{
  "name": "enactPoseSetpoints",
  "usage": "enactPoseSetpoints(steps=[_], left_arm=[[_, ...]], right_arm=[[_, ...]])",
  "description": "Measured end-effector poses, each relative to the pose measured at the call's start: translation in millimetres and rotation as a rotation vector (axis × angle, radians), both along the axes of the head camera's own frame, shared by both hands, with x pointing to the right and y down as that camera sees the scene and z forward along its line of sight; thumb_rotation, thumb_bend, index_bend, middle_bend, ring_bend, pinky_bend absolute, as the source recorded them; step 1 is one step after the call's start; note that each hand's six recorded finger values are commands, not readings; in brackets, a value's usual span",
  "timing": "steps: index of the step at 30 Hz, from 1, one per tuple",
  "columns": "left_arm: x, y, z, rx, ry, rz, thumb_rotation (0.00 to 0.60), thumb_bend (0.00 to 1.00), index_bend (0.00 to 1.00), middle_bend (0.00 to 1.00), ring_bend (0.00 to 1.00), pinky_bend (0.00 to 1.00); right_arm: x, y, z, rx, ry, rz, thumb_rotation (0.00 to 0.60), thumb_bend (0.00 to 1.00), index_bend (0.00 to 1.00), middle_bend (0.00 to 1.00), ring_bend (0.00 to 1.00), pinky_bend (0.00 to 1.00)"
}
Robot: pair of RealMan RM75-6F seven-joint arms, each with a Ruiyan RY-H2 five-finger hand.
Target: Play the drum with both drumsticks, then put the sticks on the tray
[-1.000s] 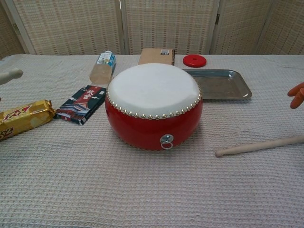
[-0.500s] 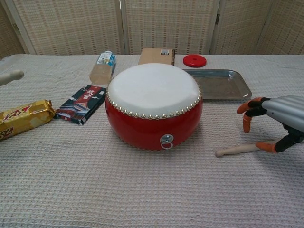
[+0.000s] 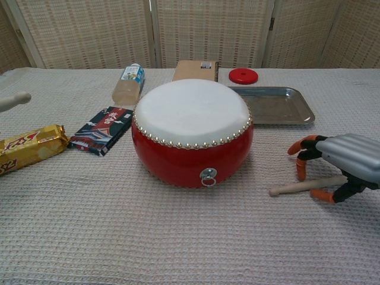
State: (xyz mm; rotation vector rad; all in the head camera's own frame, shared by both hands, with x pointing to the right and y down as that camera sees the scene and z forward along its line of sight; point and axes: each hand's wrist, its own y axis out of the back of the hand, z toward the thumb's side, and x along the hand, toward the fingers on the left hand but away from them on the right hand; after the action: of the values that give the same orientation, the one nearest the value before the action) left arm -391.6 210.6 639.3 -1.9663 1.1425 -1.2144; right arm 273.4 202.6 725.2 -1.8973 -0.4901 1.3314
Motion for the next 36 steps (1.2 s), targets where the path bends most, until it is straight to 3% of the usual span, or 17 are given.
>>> enactPoseSetpoints(steps=[10, 17, 26, 36], left_arm=[[-5, 2, 0, -0.006, -0.002, -0.014, 0.600, 0.48, 1.00, 1.00, 1.00, 1.00], [-9, 3, -1, -0.008, -0.001, -0.028, 0.600, 0.47, 1.00, 1.00, 1.00, 1.00], [-9, 3, -3, -0.008, 0.005, -0.039, 0.600, 0.47, 1.00, 1.00, 1.00, 1.00], [-6, 3, -4, -0.009, 0.011, -0.036, 0.600, 0.47, 1.00, 1.00, 1.00, 1.00]], right_arm=[[-6, 0, 9, -0.019, -0.007, -0.003, 0.600, 0.35, 0.56, 0.18, 0.06, 0.25], [-9, -11, -11, -0.006, -0.125, 0.088, 0.600, 0.38, 0.63, 0.22, 0.08, 0.25], [3, -38, -52, -0.058, -0.426, 0.345, 0.600, 0.40, 0.72, 0.30, 0.16, 0.27], [26, -53, -68, -0.287, -0.924, 0.707, 0.600, 0.41, 0.74, 0.37, 0.25, 0.33]])
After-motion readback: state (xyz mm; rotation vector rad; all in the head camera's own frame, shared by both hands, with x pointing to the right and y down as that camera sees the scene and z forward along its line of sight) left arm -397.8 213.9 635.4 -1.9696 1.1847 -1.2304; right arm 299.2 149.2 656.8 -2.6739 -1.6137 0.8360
